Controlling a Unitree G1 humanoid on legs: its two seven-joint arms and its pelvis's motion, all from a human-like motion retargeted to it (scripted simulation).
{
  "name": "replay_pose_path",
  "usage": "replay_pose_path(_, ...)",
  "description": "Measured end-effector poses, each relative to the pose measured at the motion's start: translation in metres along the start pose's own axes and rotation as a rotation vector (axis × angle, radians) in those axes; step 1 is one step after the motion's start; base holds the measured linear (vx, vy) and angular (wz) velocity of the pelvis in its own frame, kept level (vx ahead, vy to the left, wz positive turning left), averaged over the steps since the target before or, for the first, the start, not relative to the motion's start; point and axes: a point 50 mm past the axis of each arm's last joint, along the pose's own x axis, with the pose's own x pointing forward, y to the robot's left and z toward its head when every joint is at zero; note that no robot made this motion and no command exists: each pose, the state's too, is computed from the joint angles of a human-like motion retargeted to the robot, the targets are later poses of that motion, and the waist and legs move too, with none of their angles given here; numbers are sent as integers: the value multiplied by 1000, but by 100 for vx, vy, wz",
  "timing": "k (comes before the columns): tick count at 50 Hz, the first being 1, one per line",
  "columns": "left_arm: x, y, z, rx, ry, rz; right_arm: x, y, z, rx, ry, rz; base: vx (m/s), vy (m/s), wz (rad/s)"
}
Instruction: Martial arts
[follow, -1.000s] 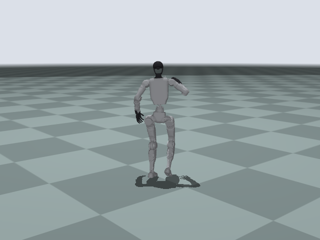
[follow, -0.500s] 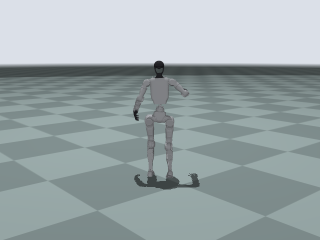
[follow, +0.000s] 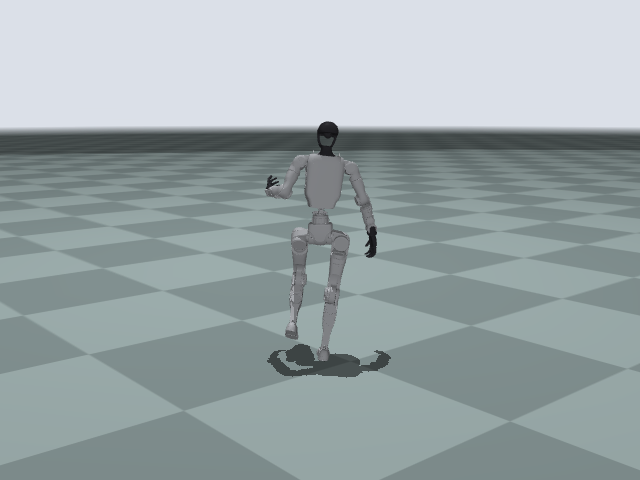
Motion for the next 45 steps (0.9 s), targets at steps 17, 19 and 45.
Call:
replay_pose_path(17,22,-44,-37,-176,76,-233,1,40,11,32,-81,161,-2,3,25)
replay_pose_path(19,22,-42,-40,-215,62,-209,1,41,-8,90,-6,155,1,4,47)
replay_pose_path(45,9,4,-79,-265,99,313,5,77,23,212,-149,49,2,4,30)
